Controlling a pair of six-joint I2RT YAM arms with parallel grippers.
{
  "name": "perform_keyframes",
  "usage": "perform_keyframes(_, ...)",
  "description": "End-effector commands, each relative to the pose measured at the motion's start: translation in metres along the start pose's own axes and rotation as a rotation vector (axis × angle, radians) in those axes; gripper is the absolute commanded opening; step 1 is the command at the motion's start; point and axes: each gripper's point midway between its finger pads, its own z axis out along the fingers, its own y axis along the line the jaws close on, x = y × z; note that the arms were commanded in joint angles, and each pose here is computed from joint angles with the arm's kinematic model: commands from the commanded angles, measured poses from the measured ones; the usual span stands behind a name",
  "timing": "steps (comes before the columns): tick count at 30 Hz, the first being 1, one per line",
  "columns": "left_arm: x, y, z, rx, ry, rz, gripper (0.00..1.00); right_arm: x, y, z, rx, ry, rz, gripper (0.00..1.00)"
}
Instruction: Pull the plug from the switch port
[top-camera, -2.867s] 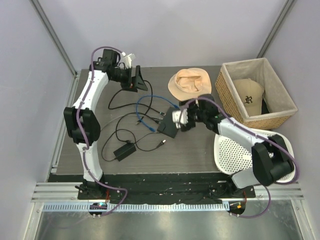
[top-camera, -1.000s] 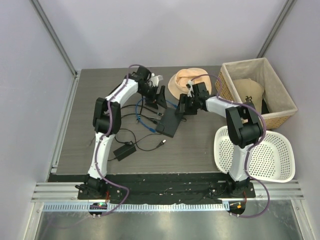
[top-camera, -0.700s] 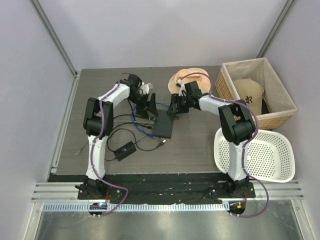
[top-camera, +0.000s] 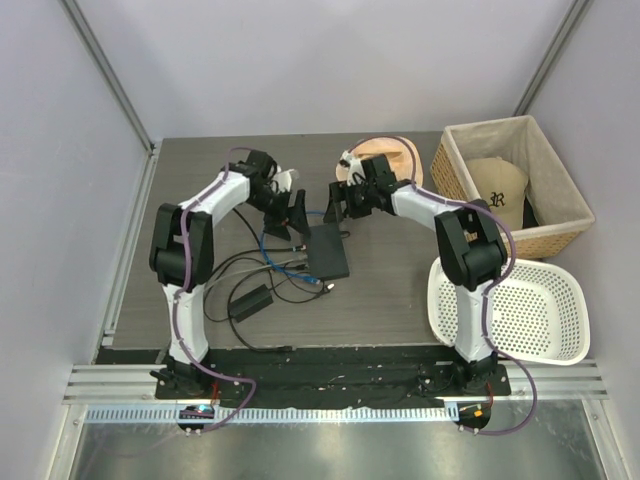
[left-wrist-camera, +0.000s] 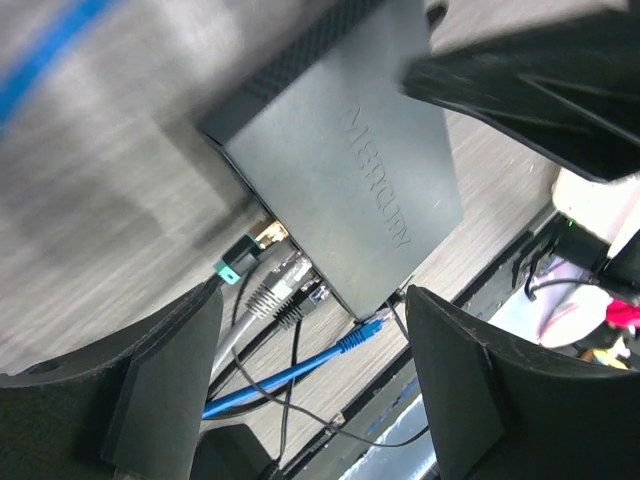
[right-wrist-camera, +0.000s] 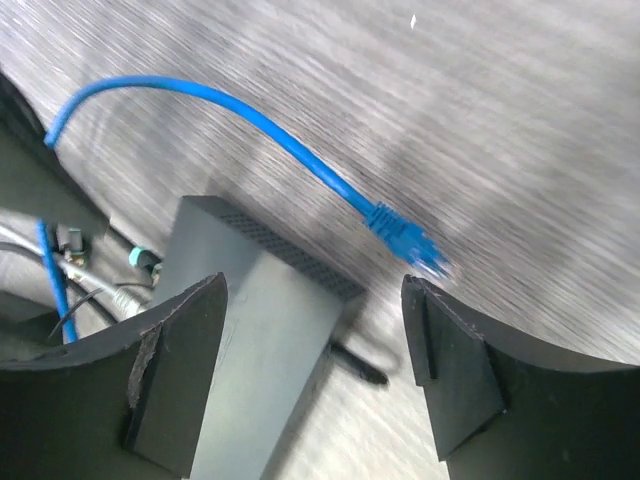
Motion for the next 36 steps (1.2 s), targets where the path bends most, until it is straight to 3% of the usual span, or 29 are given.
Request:
perform_keyframes(1, -0.031, -0.005, -0.034, -0.017, -0.098, 0.059, 0.8, -0.073, 0.017, -0.066, 0.021, -0.184, -0.145, 0.79)
perform_keyframes(5, -0.042, 0.0, -0.041, -0.064, -0.109, 0.113, 0.8, -0.065, 0.015, -0.091, 0.02, -0.172, -0.223, 0.79)
perform_keyframes(7, -0.046, -0.003, -0.043, -0.063, -0.096, 0.118, 0.8, -0.049, 0.017, -0.094, -0.028, -0.107, -0.268, 0.77)
perform_keyframes(11, -0.045, -0.01, -0.05, -0.04, -0.076, 0.164, 0.77, -0.004, 0.017, -0.101, -0.176, 0.114, -0.598, 0.7)
perform_keyframes(14, -0.045, -0.013, -0.05, -0.036, -0.079, 0.17, 0.71, -0.015, 0.005, -0.105, -0.133, 0.165, -0.681, 0.66)
perform_keyframes(18, -0.044, -0.017, -0.043, 0.009, -0.053, 0.16, 0.45, -0.011, -0.011, -0.094, -0.134, 0.209, -0.774, 0.57)
perform_keyframes(21, -0.038, -0.024, -0.038, 0.047, -0.023, 0.188, 0.31, -0.015, -0.004, -0.092, -0.164, 0.188, -0.767, 0.57)
perform_keyframes(27, -0.031, -0.039, -0.006, 0.16, 0.055, 0.195, 0.12, -0.009, -0.014, -0.086, -0.14, 0.199, -0.781, 0.59)
perform_keyframes(31, -0.029, -0.048, 0.014, 0.205, 0.084, 0.112, 0.1, -0.001, -0.007, -0.078, -0.185, 0.187, -0.702, 0.59)
perform_keyframes(36, -0.025, -0.025, 0.042, 0.169, 0.13, 0.035, 0.1, -0.008, -0.009, -0.069, -0.169, 0.156, -0.765, 0.59)
